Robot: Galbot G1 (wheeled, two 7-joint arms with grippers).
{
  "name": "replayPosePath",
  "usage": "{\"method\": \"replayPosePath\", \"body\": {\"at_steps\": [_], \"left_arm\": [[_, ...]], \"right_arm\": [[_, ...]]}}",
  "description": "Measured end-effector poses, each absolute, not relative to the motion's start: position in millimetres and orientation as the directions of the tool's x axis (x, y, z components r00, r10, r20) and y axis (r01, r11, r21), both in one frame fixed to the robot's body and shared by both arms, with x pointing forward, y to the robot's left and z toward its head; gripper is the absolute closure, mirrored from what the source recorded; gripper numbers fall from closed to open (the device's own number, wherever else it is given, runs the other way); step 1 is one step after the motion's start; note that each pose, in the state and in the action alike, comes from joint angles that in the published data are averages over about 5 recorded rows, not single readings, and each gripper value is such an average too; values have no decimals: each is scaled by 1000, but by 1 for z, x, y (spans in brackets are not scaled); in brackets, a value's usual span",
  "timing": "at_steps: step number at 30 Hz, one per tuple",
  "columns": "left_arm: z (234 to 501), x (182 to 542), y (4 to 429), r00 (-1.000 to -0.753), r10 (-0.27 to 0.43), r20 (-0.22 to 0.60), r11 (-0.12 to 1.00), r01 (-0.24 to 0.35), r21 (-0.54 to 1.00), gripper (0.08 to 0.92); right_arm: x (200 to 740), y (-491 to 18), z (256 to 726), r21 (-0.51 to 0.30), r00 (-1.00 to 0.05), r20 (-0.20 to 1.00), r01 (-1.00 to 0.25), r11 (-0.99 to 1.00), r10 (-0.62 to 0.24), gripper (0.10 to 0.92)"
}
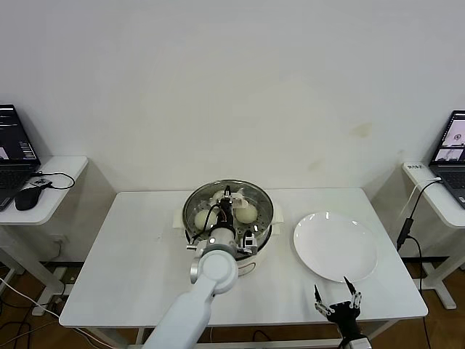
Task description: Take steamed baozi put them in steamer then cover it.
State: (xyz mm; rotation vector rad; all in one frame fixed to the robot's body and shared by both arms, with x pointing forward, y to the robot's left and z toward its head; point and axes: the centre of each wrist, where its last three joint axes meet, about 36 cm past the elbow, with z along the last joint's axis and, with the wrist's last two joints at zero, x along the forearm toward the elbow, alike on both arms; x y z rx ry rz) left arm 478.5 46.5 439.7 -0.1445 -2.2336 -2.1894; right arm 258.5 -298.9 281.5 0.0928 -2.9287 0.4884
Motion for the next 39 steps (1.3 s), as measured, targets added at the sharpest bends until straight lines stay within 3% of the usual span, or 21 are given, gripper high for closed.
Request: {"method": "replayPosePath", "body": {"at_steps": [20, 31, 39], "left_arm": [[433, 479, 45, -996, 49, 76, 34, 78, 996, 843], [437, 466, 51, -996, 56, 69, 68, 73, 995, 523], [448, 434, 67, -996, 81, 44, 111, 53, 992, 298]], "right_arm": [[258, -299, 280, -319, -982, 183, -108, 942, -50, 199], [256, -296, 280, -319, -981, 188, -117, 940, -58, 199], [252, -298, 280, -325, -979, 193, -119, 938, -58, 200]]}}
